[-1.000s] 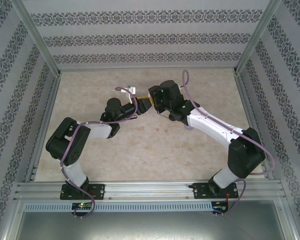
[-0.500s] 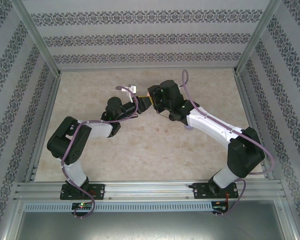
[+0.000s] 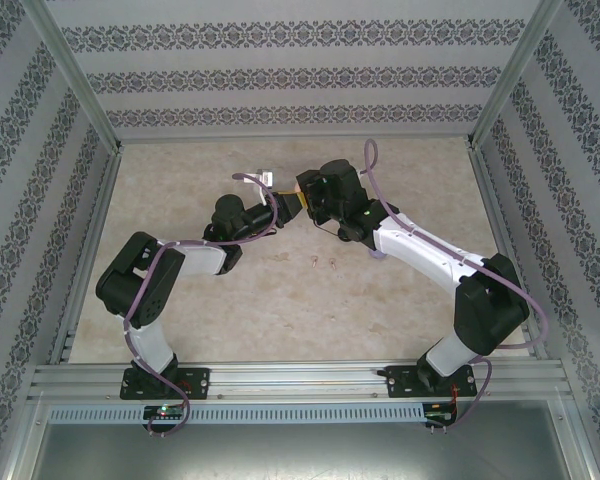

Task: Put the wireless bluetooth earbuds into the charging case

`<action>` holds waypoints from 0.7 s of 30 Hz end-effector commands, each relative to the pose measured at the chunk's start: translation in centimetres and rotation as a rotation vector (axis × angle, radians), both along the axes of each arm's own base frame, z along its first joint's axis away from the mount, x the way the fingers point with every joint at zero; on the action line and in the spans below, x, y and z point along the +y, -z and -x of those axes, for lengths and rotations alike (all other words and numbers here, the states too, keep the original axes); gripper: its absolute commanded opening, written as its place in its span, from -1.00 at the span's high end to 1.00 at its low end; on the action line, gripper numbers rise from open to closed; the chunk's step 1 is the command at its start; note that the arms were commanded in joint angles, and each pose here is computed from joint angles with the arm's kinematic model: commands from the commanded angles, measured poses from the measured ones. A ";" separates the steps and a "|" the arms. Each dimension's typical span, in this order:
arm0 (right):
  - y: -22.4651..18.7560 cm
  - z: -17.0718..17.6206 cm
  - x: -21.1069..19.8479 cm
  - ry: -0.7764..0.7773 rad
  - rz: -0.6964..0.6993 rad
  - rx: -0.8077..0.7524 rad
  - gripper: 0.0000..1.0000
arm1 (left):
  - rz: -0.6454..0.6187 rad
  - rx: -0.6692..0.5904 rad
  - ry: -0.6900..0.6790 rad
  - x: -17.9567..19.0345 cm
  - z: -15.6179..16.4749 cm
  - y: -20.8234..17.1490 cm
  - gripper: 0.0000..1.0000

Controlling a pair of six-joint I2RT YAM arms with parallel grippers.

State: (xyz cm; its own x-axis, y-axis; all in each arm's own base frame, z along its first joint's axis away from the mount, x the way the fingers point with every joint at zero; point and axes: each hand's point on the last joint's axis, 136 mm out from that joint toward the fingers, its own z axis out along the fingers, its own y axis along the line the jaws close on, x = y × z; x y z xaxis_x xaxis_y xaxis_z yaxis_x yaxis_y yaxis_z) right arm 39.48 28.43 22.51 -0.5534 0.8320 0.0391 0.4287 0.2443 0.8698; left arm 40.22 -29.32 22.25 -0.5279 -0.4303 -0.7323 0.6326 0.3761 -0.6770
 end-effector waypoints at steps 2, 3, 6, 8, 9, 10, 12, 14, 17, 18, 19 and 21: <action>-0.5 0.6 0.8 -0.027 -0.033 -0.012 0.21 | 0.047 -0.026 -0.005 -0.4 -0.6 -1.5 1.00; -0.5 0.5 0.8 -0.027 -0.034 -0.013 0.14 | 0.047 -0.026 -0.003 -0.5 -0.6 -1.5 1.00; -1.0 0.2 0.4 -0.022 -0.034 -0.035 -0.23 | 0.050 -0.026 0.001 -0.5 -0.6 -1.5 1.00; -1.7 -0.3 -0.2 -0.020 -0.034 -0.063 -0.42 | 0.048 -0.022 0.001 -0.5 -0.7 -1.3 1.00; -2.3 -0.5 -0.6 -0.018 -0.031 -0.085 -0.48 | 0.048 -0.021 -0.001 -0.5 -0.7 -1.3 1.00; -2.9 -0.6 -1.1 -0.018 -0.024 -0.103 -0.51 | 0.047 -0.018 0.000 -0.5 -0.7 -1.2 1.00; -3.9 -0.5 -2.2 -0.028 -0.002 -0.132 -0.60 | 0.041 -0.012 0.007 -0.6 -0.6 -1.0 1.00; -4.6 0.0 -3.7 -0.037 0.028 -0.155 -0.65 | 0.031 -0.010 0.013 -0.7 -0.6 -0.9 1.00; -4.5 1.3 -6.4 -0.049 0.076 -0.170 -0.67 | 0.006 -0.002 0.035 -1.0 -0.3 -0.5 1.00; -4.3 1.8 -7.4 -0.054 0.099 -0.177 -0.67 | -0.004 -0.003 0.046 -1.0 -0.2 -0.5 1.00; -4.3 2.1 -8.1 -0.061 0.122 -0.191 -0.66 | -0.015 -0.004 0.056 -1.1 0.0 -0.4 1.00; -3.9 2.8 -9.6 -0.094 0.182 -0.217 -0.65 | -0.046 0.000 0.077 -1.2 0.4 -0.1 1.00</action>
State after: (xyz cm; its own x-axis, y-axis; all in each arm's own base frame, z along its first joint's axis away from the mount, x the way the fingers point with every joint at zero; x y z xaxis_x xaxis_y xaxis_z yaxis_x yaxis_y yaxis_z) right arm 38.02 20.09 27.62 -0.5510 0.8253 -0.1237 0.2586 0.3097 0.9150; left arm 40.51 -29.89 20.97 -0.5727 -0.4043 -0.7131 0.6088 0.3729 -0.7003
